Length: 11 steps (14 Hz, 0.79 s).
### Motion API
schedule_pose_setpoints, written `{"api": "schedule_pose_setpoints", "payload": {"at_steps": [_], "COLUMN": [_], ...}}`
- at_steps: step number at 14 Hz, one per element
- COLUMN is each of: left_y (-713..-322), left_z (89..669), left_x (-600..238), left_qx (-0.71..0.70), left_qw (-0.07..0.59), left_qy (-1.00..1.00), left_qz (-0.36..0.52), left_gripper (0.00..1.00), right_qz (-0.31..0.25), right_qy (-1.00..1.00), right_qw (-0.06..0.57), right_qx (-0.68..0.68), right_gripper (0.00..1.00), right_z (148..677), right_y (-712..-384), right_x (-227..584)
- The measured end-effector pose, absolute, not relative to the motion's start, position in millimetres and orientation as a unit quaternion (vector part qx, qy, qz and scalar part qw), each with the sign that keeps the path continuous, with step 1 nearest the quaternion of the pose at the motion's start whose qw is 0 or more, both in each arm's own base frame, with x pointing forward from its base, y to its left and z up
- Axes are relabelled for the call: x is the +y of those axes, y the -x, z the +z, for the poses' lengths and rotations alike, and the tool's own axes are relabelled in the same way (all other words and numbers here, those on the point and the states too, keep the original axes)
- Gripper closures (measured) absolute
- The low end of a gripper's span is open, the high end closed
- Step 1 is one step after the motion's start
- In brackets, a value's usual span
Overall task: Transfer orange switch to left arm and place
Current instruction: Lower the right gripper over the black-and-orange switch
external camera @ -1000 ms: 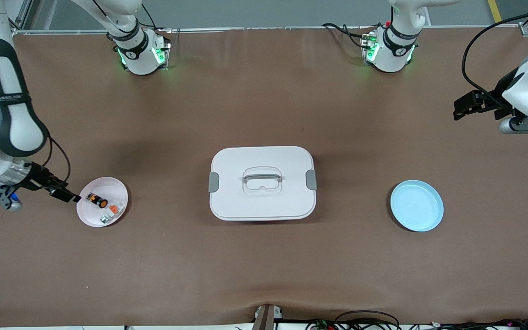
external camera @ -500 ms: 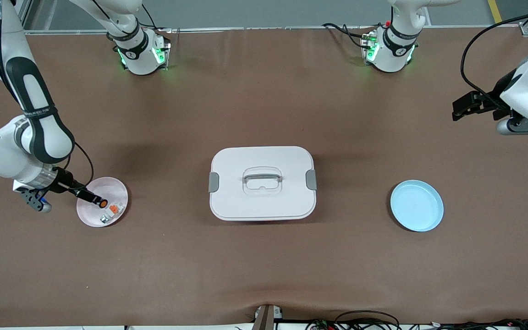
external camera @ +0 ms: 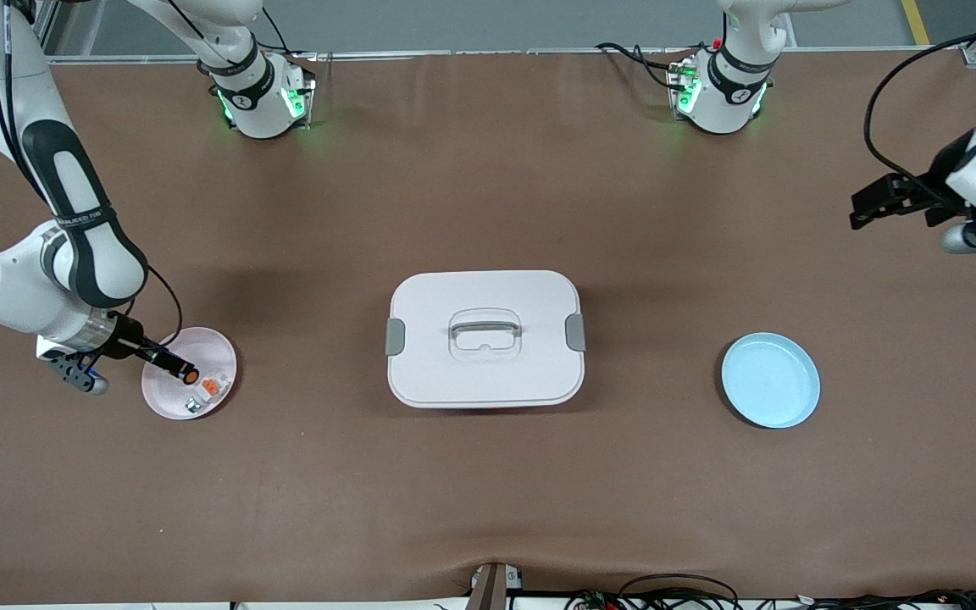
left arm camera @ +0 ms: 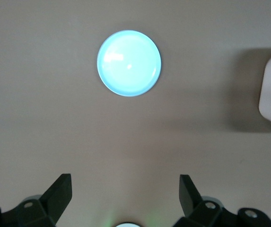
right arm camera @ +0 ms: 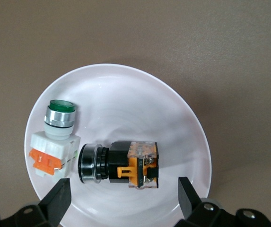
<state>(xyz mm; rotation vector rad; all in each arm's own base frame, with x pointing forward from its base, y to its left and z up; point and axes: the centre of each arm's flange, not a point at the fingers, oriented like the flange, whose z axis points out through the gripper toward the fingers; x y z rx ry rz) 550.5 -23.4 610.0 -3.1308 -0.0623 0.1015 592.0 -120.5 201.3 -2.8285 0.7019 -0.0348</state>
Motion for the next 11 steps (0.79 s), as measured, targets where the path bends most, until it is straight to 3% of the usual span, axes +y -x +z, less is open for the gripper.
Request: {"api": "schedule_pose_setpoints", "payload": {"at_steps": [11], "left_y": [-566.8], "left_z": [592.6], "left_x": [-28.5], "left_qx": [-0.016], "left_qw": [-0.013], "left_qy": [0.999], "left_qz": [0.025], "left_gripper": [0.0], "right_qz": [-0.009], "right_qy": [0.964], "right_qw": [0.113], "right_qx": [0.239], "right_gripper": [0.0], "right_z": [185.4], "right_y": [-598.2], "right_x": [-120.5]}}
